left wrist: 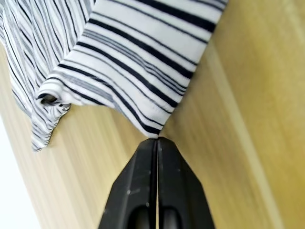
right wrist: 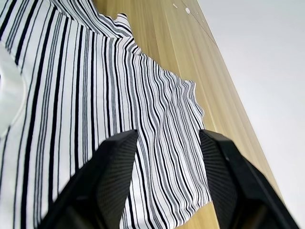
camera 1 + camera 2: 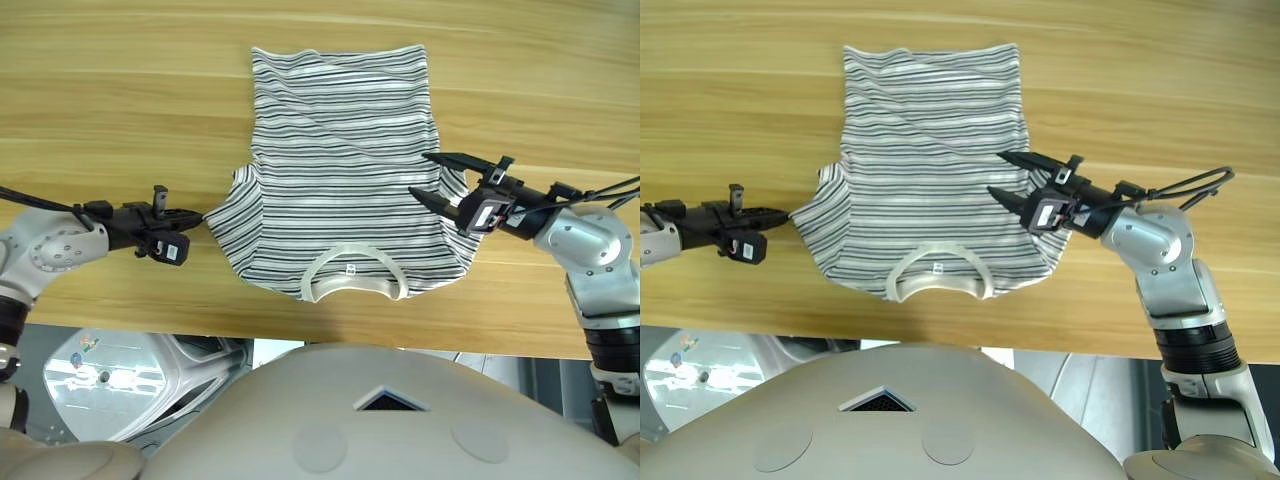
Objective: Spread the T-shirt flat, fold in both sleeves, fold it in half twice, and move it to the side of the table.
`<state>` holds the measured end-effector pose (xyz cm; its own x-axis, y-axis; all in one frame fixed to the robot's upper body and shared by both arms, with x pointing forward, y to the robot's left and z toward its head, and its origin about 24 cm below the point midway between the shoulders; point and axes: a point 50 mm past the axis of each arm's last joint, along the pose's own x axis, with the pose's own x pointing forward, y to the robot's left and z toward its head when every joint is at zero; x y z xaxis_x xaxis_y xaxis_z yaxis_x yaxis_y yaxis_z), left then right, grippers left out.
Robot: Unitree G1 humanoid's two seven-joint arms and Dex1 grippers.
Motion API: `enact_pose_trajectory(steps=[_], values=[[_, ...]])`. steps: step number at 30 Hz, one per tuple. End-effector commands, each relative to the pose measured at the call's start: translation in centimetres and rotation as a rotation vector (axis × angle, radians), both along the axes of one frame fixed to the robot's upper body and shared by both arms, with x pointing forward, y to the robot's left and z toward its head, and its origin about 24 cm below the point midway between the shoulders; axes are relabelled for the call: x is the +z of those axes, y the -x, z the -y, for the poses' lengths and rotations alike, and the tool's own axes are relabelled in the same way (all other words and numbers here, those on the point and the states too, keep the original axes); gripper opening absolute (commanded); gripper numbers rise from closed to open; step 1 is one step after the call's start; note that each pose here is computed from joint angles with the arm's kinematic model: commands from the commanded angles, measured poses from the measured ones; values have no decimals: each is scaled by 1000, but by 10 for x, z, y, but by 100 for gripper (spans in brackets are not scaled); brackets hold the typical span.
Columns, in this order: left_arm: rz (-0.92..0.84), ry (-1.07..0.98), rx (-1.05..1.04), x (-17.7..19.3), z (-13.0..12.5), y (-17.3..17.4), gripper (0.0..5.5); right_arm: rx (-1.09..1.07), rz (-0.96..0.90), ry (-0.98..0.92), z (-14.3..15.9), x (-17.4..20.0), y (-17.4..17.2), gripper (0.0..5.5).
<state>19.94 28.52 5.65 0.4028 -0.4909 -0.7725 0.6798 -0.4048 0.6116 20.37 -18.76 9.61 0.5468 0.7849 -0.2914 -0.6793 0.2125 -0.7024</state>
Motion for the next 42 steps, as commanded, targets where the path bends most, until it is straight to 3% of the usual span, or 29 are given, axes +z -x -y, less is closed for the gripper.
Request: enact_pose_trajectory(steps=[1,7,23,31,42], values=[[42,-14,10,12,-7,-4,1,-4,-2,10,0,-1,-1,240],[76,20,-1,22,-7,-5,1,-5,-4,10,0,-2,-1,240],[141,243,-180,42,45,-7,1,-6,-6,7,-2,-3,-3,240],[162,278,-200,29,69,-27,1,-8,-8,2,-4,-7,-5,240],[31,349,-261,-5,101,-15,1,-8,-3,3,-4,-6,-6,240]])
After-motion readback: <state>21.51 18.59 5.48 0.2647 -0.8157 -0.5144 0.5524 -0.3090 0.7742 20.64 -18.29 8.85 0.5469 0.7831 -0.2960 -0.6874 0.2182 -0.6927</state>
